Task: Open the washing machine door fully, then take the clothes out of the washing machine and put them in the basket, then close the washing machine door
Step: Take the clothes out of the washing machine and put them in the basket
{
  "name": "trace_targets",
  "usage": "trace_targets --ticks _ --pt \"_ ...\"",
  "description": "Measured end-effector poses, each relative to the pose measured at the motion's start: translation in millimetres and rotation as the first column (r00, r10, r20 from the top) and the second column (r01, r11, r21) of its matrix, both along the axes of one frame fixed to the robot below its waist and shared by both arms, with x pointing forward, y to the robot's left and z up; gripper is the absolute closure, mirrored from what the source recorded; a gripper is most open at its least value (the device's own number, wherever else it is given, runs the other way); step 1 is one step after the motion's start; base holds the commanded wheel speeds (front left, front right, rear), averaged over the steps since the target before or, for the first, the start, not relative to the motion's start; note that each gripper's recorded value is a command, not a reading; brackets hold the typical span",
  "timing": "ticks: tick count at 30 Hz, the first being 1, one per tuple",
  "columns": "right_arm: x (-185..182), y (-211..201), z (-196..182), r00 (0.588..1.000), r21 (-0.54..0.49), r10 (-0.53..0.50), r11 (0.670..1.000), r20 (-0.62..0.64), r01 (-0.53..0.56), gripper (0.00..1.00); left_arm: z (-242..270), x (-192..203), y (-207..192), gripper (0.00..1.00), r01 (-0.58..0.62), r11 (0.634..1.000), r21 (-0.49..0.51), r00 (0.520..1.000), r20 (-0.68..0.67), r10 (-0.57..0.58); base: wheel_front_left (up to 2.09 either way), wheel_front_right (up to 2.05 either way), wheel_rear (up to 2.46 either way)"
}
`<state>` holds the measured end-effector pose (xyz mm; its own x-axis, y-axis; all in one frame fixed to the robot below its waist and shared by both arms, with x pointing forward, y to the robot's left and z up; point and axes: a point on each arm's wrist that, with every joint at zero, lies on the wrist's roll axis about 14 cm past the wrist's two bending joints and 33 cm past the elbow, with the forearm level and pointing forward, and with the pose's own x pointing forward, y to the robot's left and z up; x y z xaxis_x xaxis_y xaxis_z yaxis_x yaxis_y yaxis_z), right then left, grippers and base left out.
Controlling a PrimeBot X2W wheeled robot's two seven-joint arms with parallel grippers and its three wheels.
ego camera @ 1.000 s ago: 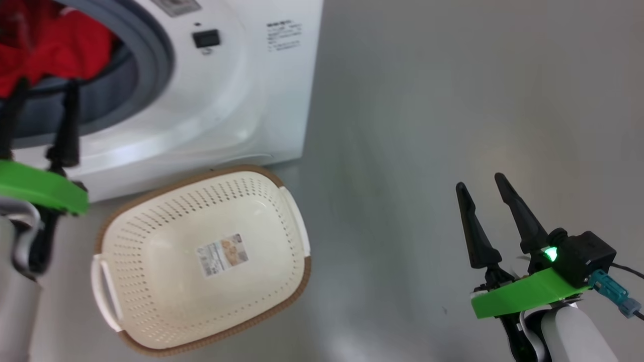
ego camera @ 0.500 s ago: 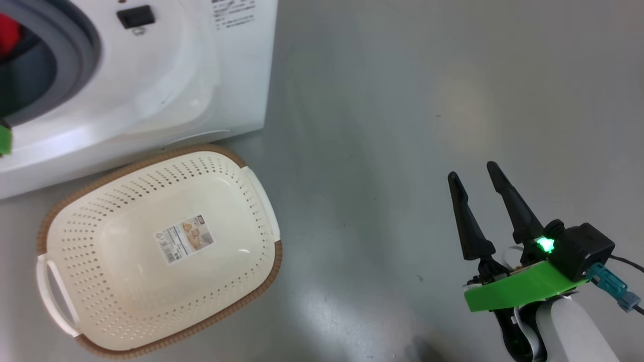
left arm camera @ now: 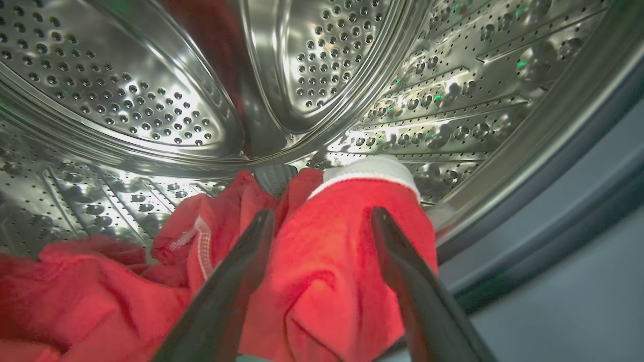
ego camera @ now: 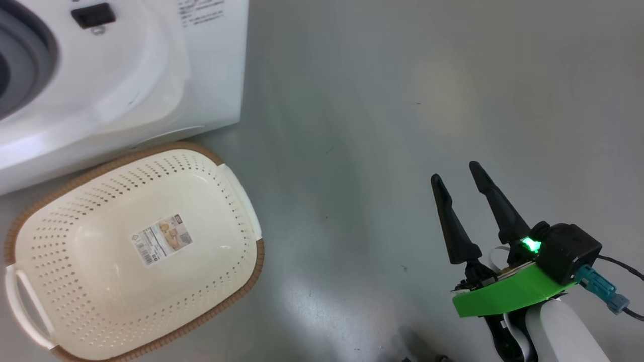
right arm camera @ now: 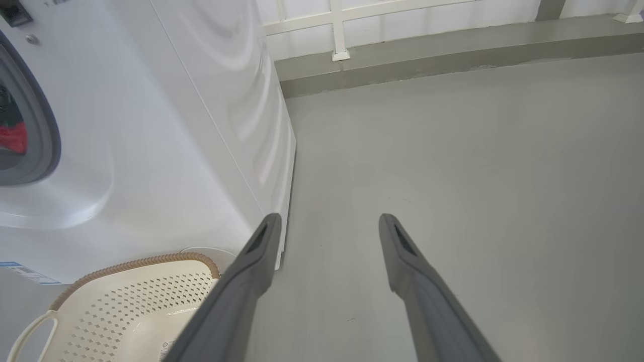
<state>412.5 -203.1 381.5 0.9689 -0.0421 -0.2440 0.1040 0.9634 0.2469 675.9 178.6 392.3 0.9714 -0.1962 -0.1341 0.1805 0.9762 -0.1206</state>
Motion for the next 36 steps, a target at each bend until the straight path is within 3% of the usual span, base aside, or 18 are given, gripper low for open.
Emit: trace_targets --ticks 15,16,17,19,20,36 --pt "-3 -6 6 1.0 -0.005 -0.018 1.0 0.011 0.018 0.0 -20 1 -10 0.0 0.026 1.0 -0.012 0.997 -0.077 -0.026 0.0 0.0 0.0" --pt "-3 -6 6 1.0 -0.005 -0.018 1.0 0.011 0.018 0.0 -22 0 -11 0.05 0.026 1.0 -0.016 0.996 -0.085 -0.028 0.0 0.0 0.0" --pt "-3 -6 7 1.0 -0.005 -0.018 1.0 0.013 0.018 0.0 -24 -1 -12 0.47 0.029 0.999 -0.021 0.995 -0.094 -0.031 0.0 0.0 0.0" --pt "-3 -6 8 1.0 -0.006 -0.018 1.0 0.015 0.018 0.0 -26 -3 -15 0.73 0.038 0.999 -0.025 0.994 -0.104 -0.04 0.0 0.0 0.0" --pt "-3 -6 8 1.0 -0.006 -0.018 1.0 0.016 0.018 0.0 -27 -3 -16 0.97 0.039 0.999 -0.032 0.993 -0.107 -0.042 0.0 0.0 0.0" --pt "3 -2 17 0.999 0.001 -0.006 1.0 0.049 0.006 0.0 19 -4 -6 1.0 0.0 0.994 -0.109 1.0 -0.014 -0.001 0.0 0.0 0.0"
